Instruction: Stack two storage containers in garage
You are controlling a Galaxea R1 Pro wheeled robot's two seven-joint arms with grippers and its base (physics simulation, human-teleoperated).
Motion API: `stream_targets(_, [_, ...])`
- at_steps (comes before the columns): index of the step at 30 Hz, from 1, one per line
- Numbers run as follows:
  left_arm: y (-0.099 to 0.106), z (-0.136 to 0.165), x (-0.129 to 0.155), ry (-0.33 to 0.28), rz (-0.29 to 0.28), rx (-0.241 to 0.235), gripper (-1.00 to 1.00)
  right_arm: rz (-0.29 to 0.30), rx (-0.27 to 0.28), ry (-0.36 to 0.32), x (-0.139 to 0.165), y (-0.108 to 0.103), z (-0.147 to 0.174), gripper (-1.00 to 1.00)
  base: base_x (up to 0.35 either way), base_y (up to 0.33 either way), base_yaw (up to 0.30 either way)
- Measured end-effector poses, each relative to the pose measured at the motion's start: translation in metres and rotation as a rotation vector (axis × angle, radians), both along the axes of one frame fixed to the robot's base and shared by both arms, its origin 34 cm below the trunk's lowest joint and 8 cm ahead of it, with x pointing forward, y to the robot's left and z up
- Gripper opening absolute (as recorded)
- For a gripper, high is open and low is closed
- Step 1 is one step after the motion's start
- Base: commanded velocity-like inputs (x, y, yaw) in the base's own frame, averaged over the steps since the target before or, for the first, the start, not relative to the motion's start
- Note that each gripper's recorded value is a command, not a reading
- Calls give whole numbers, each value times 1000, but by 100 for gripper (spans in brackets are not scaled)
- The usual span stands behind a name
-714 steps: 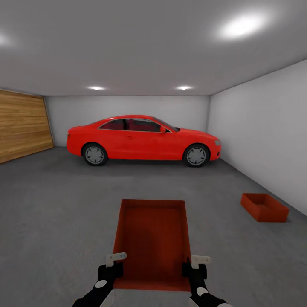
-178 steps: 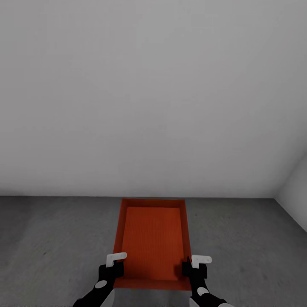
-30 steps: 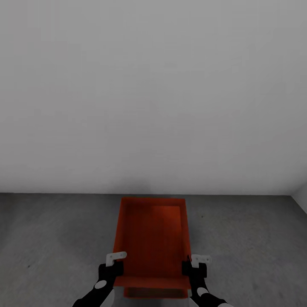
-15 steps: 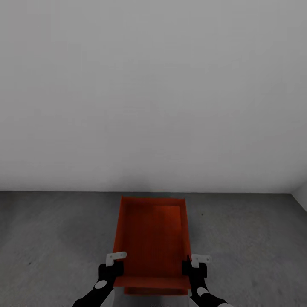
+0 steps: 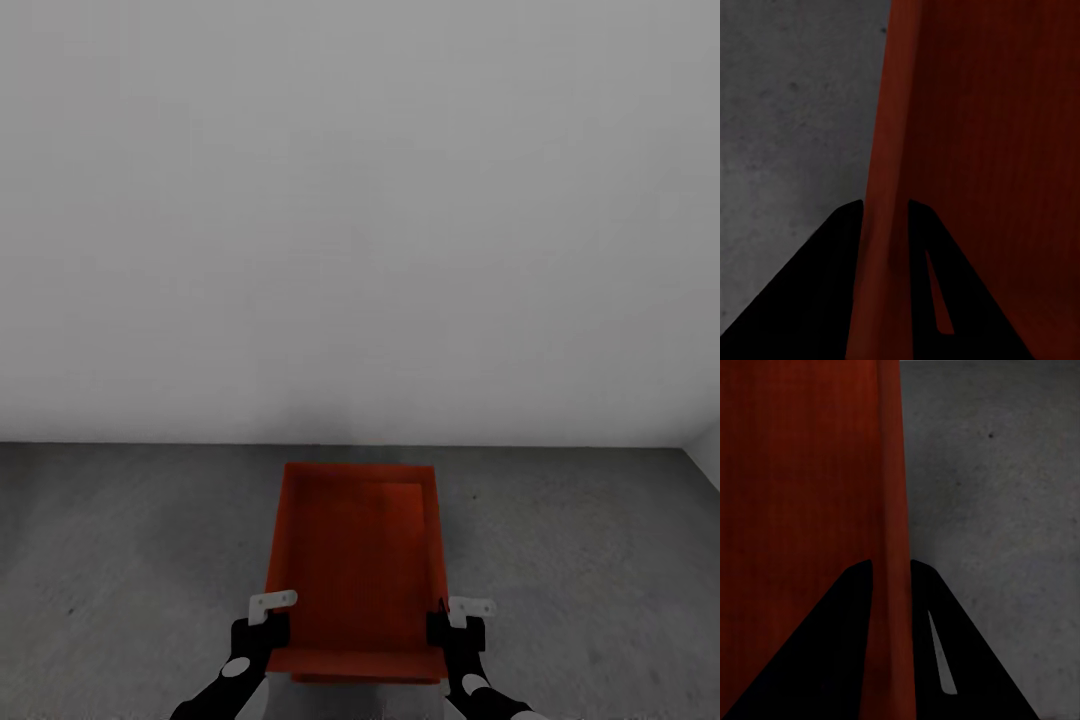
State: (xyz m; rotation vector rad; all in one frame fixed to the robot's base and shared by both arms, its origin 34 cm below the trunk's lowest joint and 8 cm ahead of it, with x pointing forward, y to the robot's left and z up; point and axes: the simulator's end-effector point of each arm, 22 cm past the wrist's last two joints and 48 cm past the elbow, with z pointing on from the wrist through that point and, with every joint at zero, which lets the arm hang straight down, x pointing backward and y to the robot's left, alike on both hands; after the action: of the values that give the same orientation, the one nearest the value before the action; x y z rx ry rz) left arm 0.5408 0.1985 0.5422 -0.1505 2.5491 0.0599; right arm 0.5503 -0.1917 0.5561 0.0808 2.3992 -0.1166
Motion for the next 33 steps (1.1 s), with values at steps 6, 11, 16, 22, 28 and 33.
stream_targets(6, [0, -3, -3, 7, 1, 0, -100, 0, 0, 7, -3, 0, -3, -100, 0, 0, 0])
stream_targets(11, [0, -6, -6, 13, 0, 0, -100, 0, 0, 13, -5, 0, -6, -100, 0, 0, 0])
stream_targets(16, [0, -9, -8, 17, 1, 0, -100, 0, 0, 17, -7, 0, -9, -100, 0, 0, 0])
stream_targets(22, [0, -12, -11, 26, 0, 0, -100, 0, 0, 26, -11, 0, -13, -100, 0, 0, 0])
stream_targets(28, [0, -16, -14, 31, 1, -1, -100, 0, 0, 31, -13, 0, -16, -100, 0, 0, 0])
stream_targets(33, [0, -19, -16, 38, 1, -1, -100, 0, 0, 38, -16, 0, -19, -100, 0, 0, 0])
